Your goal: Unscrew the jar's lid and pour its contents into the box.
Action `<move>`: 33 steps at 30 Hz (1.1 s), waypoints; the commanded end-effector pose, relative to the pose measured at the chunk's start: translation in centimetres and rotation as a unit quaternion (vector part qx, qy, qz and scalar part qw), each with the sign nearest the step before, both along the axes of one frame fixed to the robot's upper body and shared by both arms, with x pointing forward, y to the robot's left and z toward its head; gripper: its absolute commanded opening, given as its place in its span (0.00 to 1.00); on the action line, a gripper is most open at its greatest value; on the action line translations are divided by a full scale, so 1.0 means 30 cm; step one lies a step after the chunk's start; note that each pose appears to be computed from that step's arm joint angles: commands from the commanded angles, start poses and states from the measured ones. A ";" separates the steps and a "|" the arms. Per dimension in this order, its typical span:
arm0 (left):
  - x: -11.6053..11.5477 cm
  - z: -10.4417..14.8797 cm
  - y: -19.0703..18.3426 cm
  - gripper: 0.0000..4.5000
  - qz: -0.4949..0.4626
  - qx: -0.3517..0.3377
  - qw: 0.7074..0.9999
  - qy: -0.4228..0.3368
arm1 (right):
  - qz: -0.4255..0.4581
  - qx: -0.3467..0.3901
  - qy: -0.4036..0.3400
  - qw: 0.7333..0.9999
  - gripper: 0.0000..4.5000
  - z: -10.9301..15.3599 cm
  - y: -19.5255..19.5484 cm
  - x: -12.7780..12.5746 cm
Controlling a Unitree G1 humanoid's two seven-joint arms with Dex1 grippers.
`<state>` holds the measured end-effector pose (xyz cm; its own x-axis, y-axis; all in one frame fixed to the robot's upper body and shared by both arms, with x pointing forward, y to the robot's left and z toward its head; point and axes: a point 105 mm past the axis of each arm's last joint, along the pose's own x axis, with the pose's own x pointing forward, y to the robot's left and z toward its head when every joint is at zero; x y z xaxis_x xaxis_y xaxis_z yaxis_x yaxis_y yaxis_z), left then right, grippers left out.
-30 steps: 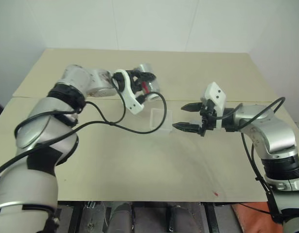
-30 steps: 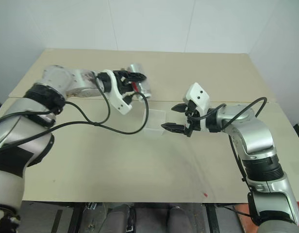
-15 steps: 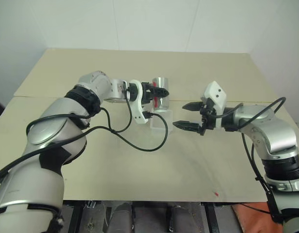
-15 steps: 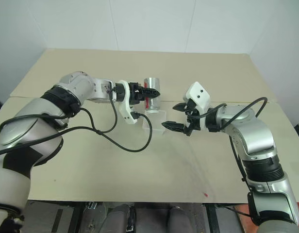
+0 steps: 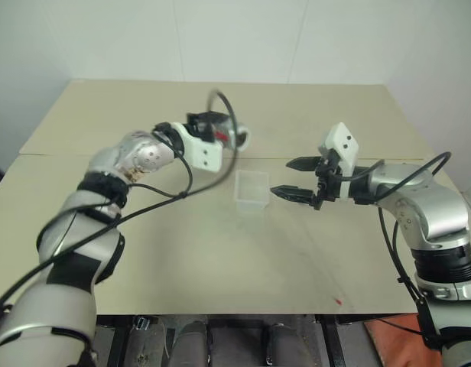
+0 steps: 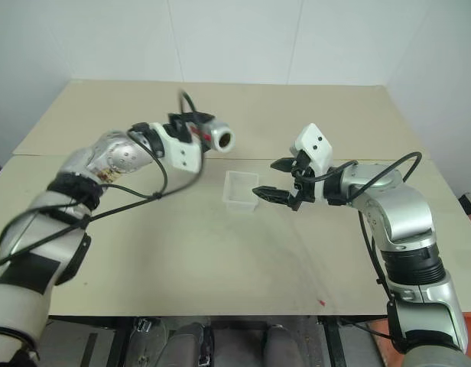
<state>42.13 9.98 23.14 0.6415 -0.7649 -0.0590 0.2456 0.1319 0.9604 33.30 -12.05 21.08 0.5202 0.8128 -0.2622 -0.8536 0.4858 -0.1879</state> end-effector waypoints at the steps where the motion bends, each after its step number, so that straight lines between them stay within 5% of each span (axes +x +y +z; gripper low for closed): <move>1: -0.031 0.056 0.022 0.61 -0.023 -0.158 0.977 0.144 | -0.005 0.015 -0.023 1.000 1.00 0.059 -0.016 0.002; 5: -0.085 0.047 0.075 0.61 -0.052 -0.354 0.874 0.329 | -0.005 0.017 -0.024 1.000 1.00 0.068 -0.022 0.002; 9: -0.099 0.021 0.107 0.61 -0.023 -0.471 0.794 0.383 | -0.005 0.018 -0.020 1.000 1.00 0.066 -0.021 0.001; 12: -0.120 -0.010 0.111 0.61 -0.003 -0.488 0.780 0.392 | -0.004 0.019 -0.019 1.000 1.00 0.066 -0.018 -0.002; 14: -0.128 -0.027 0.109 0.61 0.012 -0.467 0.798 0.380 | -0.004 0.019 -0.018 1.000 1.00 0.067 -0.018 0.000; 19: -0.093 0.022 0.048 0.61 0.020 -0.311 0.918 0.243 | -0.003 0.018 -0.019 1.000 1.00 0.071 -0.015 0.008; 21: -0.072 0.064 -0.004 0.61 0.007 -0.187 0.973 0.132 | -0.002 0.019 -0.021 1.000 1.00 0.073 -0.011 0.012; 23: -0.067 0.079 -0.050 0.61 -0.019 -0.073 0.996 0.044 | -0.001 0.020 -0.023 1.000 1.00 0.074 -0.006 0.015; 26: -0.066 0.034 -0.111 0.61 -0.065 0.158 0.982 -0.077 | -0.001 0.023 -0.026 0.999 1.00 0.075 -0.001 0.016; 29: -0.061 -0.017 -0.133 0.61 -0.104 0.301 0.937 -0.147 | -0.007 0.025 -0.029 0.999 1.00 0.075 -0.003 0.014; 33: -0.017 -0.035 -0.160 0.61 -0.108 0.383 0.889 -0.227 | -0.018 0.029 -0.031 0.999 1.00 0.076 -0.009 0.009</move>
<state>41.12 5.74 20.38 0.5544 -0.7064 -0.4401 -0.1344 -0.5978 0.7903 34.02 -12.31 21.91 0.5534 0.8006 -0.2299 -0.8327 0.5258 -0.1736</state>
